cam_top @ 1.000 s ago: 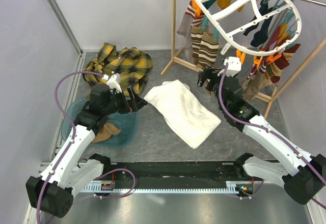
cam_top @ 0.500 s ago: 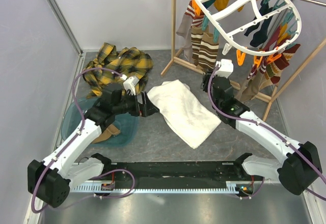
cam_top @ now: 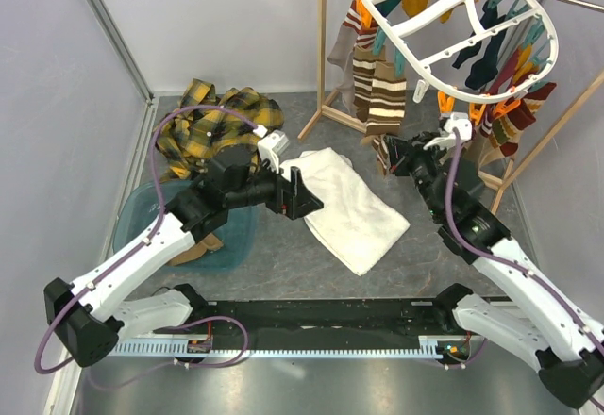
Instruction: Remove the socks clipped to the hanger
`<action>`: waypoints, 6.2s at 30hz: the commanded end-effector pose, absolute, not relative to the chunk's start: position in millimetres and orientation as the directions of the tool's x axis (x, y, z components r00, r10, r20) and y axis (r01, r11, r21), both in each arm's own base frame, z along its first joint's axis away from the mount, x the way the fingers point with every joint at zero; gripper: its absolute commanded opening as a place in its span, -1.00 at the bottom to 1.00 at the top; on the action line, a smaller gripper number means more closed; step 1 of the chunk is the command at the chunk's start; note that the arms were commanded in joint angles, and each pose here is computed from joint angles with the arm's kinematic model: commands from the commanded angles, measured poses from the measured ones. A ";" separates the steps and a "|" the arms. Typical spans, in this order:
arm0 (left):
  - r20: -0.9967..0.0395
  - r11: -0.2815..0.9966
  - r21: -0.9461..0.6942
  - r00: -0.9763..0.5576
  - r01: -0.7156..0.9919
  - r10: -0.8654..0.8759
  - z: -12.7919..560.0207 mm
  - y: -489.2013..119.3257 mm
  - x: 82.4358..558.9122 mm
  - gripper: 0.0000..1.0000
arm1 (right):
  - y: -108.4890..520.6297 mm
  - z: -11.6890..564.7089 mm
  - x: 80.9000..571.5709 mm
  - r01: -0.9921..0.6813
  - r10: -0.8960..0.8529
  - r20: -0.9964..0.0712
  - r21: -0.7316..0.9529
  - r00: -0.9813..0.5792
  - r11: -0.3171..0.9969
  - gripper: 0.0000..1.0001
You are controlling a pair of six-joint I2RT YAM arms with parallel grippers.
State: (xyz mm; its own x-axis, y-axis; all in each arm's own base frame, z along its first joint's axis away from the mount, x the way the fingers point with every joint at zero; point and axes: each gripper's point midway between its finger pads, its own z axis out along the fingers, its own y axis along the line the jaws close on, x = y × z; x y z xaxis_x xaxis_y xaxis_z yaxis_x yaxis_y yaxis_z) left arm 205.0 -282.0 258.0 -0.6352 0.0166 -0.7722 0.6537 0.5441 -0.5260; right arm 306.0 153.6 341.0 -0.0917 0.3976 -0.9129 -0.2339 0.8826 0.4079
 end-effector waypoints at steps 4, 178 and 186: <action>-0.913 0.519 -0.353 -0.407 0.778 -0.011 342.4 -318.1 232.6 0.87 | 198.6 381.7 260.2 -0.541 0.538 -0.826 0.534 -0.169 0.650 -1.00; -0.738 0.786 -0.059 -0.503 -0.616 -0.450 160.2 15.7 242.6 -0.97 | 196.5 307.0 181.7 -0.772 0.052 -0.981 0.178 -0.185 0.610 0.92; -0.679 0.668 -0.182 -0.398 -0.722 -0.616 134.9 11.2 235.1 0.11 | 169.6 297.6 229.2 -0.542 0.100 -0.968 0.213 -0.230 0.813 0.88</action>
State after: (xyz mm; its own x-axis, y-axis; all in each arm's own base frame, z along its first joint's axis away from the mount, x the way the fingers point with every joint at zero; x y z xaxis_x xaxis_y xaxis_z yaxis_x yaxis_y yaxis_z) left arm 225.5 12.3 122.5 -0.5727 -0.4873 -0.6592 -0.6350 0.7723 -0.0192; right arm 204.4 184.8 289.9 -0.2473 0.0542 -0.9674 -0.6641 0.7175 0.2100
